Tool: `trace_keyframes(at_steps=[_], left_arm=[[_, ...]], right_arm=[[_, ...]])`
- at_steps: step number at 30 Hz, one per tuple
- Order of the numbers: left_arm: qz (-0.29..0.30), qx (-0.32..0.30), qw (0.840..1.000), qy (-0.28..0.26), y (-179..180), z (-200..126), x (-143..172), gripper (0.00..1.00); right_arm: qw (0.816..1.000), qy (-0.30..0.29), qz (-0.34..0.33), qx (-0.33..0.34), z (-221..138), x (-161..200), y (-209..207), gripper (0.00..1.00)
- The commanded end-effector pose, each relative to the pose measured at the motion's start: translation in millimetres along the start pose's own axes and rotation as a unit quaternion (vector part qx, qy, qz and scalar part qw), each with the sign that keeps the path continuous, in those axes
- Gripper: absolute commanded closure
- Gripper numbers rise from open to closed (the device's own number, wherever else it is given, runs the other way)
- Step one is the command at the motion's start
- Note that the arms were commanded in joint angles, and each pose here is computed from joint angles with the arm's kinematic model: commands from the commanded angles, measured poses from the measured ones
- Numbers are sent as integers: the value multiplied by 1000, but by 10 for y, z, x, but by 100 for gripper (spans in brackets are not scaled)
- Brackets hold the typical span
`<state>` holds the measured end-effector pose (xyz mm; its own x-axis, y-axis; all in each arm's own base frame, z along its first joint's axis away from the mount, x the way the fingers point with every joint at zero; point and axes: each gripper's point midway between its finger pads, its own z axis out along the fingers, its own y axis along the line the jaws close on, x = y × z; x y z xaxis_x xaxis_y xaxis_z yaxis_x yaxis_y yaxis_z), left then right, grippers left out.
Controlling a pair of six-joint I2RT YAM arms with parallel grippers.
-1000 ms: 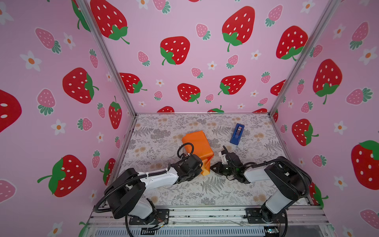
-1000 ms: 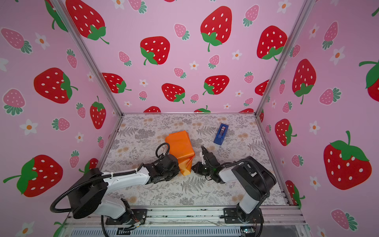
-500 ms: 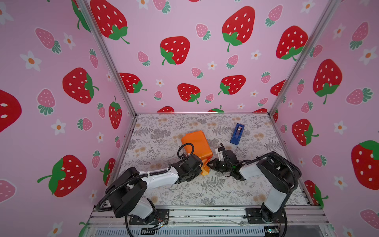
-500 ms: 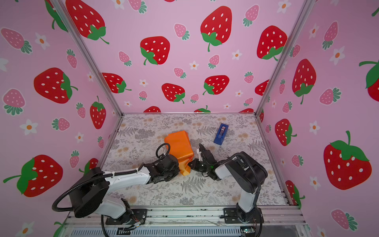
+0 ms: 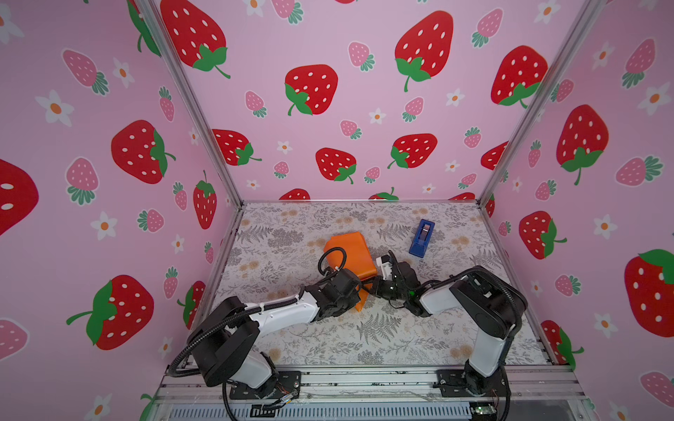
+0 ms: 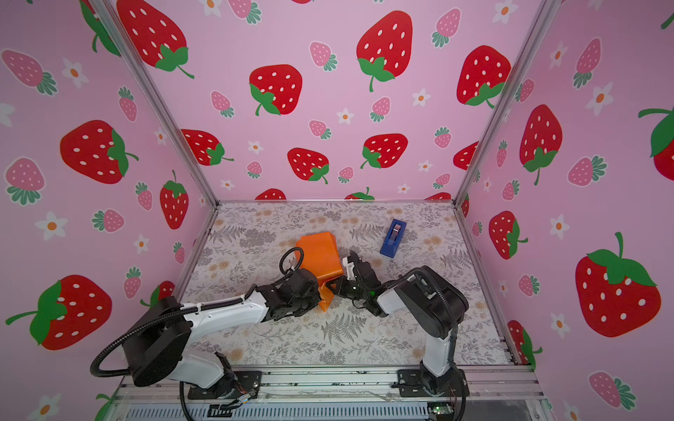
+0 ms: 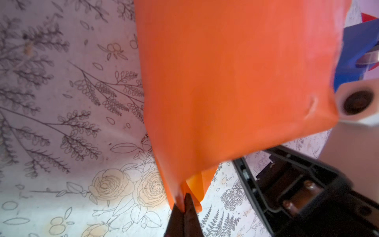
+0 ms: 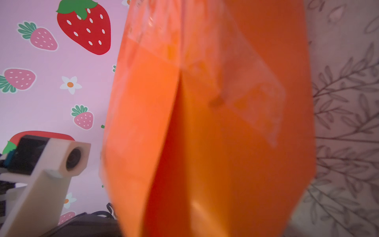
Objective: Wrap a gift box in wrapping paper
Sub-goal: Fold the wrapping paper for the gift box.
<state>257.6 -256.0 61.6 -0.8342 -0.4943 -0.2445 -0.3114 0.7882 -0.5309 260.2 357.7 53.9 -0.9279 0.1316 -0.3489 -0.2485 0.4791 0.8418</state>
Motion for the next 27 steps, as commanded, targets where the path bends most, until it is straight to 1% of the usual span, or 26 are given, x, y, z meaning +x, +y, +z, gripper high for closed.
trace_keyframes(at_steps=[1,9,11,14,19,27], left_arm=[[16,4,1000,-8,-116,-34,-103,100],[13,20,1000,-4,-196,-1,-163,100],[12,16,1000,-4,-182,-10,-167,100],[4,6,1000,-12,-113,-64,-188,100],[-1,21,999,-30,-144,-148,-253,100],[-11,32,999,-28,-253,-54,-298,100]], right_arm=[[1000,3,-3,-12,59,-16,51,95],[1000,8,-3,-4,86,21,-30,95],[1000,10,-4,-2,86,33,-51,95],[1000,10,-6,2,79,42,-66,95],[1000,13,-4,13,82,63,-127,95],[1000,14,-6,5,109,46,-81,95]])
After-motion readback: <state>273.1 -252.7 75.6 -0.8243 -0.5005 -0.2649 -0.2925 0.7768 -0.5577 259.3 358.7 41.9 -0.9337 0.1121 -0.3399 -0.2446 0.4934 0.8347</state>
